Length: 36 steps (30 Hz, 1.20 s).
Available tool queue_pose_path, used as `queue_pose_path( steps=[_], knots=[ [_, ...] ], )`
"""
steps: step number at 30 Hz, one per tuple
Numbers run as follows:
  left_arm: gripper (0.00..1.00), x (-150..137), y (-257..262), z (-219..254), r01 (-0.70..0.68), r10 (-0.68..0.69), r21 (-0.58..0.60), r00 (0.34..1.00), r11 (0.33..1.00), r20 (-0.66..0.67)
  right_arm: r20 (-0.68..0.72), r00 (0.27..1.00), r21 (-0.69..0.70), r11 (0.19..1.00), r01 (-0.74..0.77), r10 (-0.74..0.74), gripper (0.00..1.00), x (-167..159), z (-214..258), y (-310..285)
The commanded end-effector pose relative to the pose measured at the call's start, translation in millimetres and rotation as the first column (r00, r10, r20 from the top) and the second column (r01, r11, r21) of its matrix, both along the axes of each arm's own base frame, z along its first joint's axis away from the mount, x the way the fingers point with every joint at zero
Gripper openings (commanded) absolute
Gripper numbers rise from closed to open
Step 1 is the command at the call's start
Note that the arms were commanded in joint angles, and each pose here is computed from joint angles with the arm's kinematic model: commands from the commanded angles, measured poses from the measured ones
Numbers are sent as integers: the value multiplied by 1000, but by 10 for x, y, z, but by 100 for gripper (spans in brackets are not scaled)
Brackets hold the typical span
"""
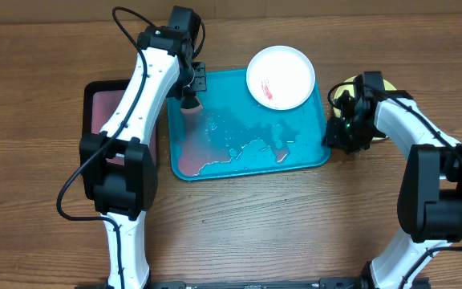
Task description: Clean dirty plates on tray and stack at the side
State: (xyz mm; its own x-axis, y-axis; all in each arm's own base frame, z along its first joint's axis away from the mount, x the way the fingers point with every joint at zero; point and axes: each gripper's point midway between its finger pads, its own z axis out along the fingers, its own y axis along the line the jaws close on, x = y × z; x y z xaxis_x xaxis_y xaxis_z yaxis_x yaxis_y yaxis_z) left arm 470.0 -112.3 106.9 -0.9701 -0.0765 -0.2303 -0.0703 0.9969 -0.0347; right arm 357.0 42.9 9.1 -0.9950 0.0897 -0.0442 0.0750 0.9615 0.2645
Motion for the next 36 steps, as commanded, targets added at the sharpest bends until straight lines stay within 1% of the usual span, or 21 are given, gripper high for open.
queue_pose_path(
  steps=[1,2,4,5,8,12,15,19,23,30,36],
  knots=[
    [4,-18,-46,31,14,-14,-8,1000,1000,4,27,999,-8,1000,-25,25,33,-7,47,-7],
    [4,-20,-48,31,14,-14,-8,1000,1000,3,26,999,-8,1000,-25,25,31,-15,37,-6],
    [4,-24,-47,30,14,-14,-8,1000,1000,1,22,999,-3,1000,-25,25,24,-34,17,0],
    [4,-25,-46,30,14,-14,-8,1000,1000,1,21,999,0,1000,-25,25,17,-43,8,7],
    [4,-24,-46,30,14,-14,-7,1000,1000,2,16,1000,4,1000,-13,13,4,-49,6,10],
    [4,-24,-46,30,14,-14,-7,1000,1000,2,2,999,9,999,49,-49,4,-41,6,11],
    [4,-24,-47,30,14,-14,-8,1000,1000,1,-24,991,14,991,135,-135,4,-43,6,25],
    [4,-22,-46,30,14,-14,-8,1000,1000,2,-42,982,16,983,184,-183,4,-50,7,78],
    [4,-23,-44,30,14,-14,-7,1000,1000,2,-44,984,15,985,174,-173,4,-60,5,146],
    [4,-17,-46,32,14,-14,-8,1000,1000,5,-38,985,-32,985,167,-168,4,-72,-15,75],
    [4,-16,-46,32,14,-14,-8,1000,1000,5,-40,995,-71,994,86,-89,4,-129,-30,18]
  ],
)
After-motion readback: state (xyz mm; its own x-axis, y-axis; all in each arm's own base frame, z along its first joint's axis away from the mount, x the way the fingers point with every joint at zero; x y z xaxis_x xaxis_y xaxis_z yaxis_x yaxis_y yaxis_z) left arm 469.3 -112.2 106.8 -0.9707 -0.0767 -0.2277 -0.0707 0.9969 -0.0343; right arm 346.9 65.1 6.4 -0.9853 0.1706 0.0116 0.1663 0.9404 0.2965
